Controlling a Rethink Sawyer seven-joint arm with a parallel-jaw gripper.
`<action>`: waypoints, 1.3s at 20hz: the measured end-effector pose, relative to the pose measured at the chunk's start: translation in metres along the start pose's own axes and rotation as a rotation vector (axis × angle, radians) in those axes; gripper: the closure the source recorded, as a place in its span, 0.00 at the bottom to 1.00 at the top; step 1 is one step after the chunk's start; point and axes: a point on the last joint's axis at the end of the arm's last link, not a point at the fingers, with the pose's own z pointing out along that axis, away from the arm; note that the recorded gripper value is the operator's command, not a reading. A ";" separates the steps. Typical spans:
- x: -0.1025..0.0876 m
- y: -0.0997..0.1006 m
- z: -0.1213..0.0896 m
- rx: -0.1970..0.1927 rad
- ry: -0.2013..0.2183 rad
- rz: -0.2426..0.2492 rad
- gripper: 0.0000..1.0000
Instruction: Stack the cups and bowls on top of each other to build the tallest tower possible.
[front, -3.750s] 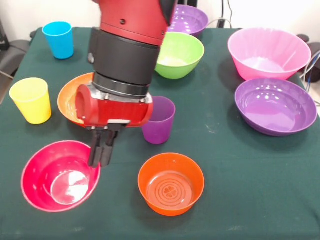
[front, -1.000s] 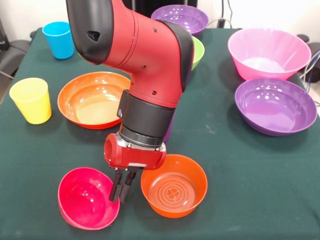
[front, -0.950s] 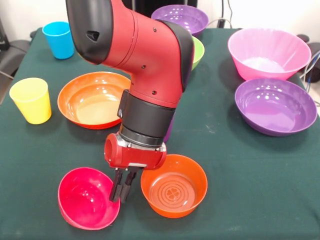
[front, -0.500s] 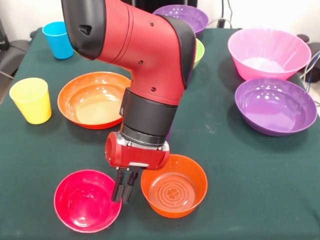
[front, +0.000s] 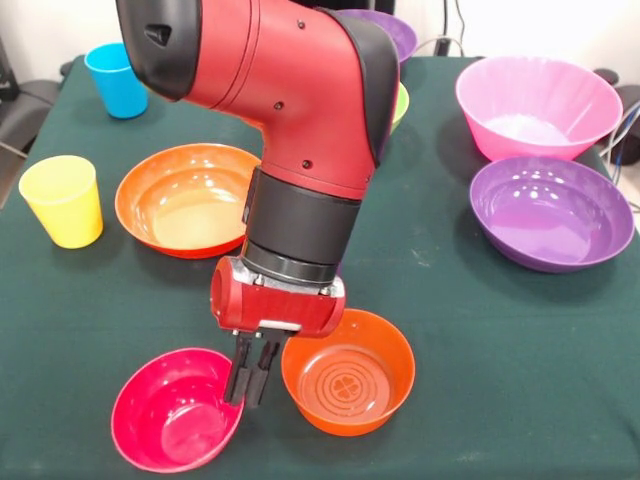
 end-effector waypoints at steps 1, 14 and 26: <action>-0.001 -0.001 -0.001 0.000 0.000 0.003 1.00; -0.007 -0.017 -0.014 0.027 0.006 0.008 1.00; 0.000 -0.004 -0.029 0.046 0.036 -0.038 1.00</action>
